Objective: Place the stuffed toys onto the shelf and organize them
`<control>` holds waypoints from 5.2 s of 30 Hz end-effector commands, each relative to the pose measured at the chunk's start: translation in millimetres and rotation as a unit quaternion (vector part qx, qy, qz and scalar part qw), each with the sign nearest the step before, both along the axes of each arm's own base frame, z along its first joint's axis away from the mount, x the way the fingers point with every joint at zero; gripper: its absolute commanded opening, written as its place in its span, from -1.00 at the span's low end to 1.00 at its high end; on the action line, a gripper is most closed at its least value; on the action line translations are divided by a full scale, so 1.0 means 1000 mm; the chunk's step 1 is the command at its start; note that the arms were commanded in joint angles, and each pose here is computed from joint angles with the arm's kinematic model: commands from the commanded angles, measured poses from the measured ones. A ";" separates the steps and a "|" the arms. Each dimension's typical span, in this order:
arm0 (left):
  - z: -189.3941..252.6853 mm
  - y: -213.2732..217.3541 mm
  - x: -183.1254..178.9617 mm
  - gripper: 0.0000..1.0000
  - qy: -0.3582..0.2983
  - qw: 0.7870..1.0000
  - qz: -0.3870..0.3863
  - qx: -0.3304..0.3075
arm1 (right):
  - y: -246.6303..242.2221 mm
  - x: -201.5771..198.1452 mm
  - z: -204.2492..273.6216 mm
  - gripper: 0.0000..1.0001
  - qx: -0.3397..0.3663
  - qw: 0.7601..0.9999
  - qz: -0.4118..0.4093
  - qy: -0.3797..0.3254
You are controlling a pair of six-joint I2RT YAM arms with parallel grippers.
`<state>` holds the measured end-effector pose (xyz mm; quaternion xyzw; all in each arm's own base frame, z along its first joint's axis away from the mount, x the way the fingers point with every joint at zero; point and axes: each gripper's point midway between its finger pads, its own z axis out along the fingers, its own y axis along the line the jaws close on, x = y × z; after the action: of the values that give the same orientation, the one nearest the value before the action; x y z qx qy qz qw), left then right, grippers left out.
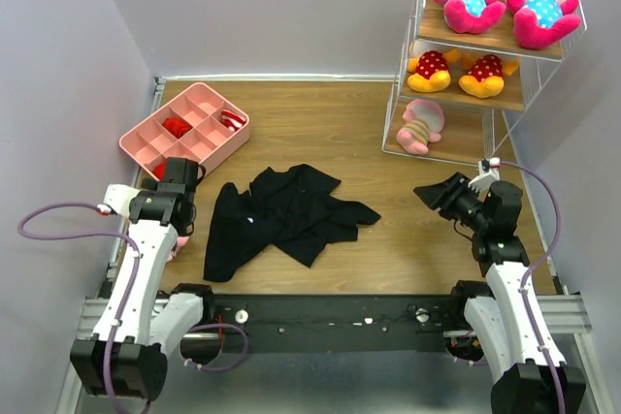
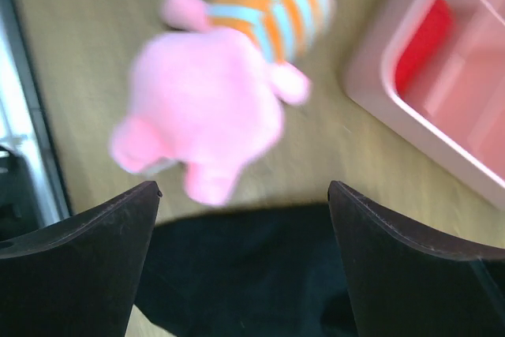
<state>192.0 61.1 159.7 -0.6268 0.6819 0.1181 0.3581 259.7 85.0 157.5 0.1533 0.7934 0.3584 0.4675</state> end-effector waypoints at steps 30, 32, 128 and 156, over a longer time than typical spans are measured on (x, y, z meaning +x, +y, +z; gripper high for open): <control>0.010 0.053 -0.033 -1.00 -0.099 0.984 0.148 0.020 | 0.018 -0.027 0.020 0.09 0.017 0.998 0.052 -0.013; 0.026 0.051 -0.034 -1.00 -0.113 0.985 0.130 0.023 | 0.018 -0.028 0.024 0.10 0.013 0.998 0.055 -0.017; 0.190 -0.291 0.069 0.98 -0.316 0.621 -0.661 -0.279 | 0.139 -0.015 0.183 -0.98 -0.307 0.801 0.232 -0.459; 0.153 -0.377 0.069 -1.00 -0.296 0.523 -0.747 -0.283 | 0.190 -0.063 0.125 -0.21 -0.373 0.748 0.280 -0.472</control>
<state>264.8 -305.1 286.9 -0.0288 0.7931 -0.5492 0.2617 205.5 281.3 287.1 -0.4871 0.5331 0.1384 0.6778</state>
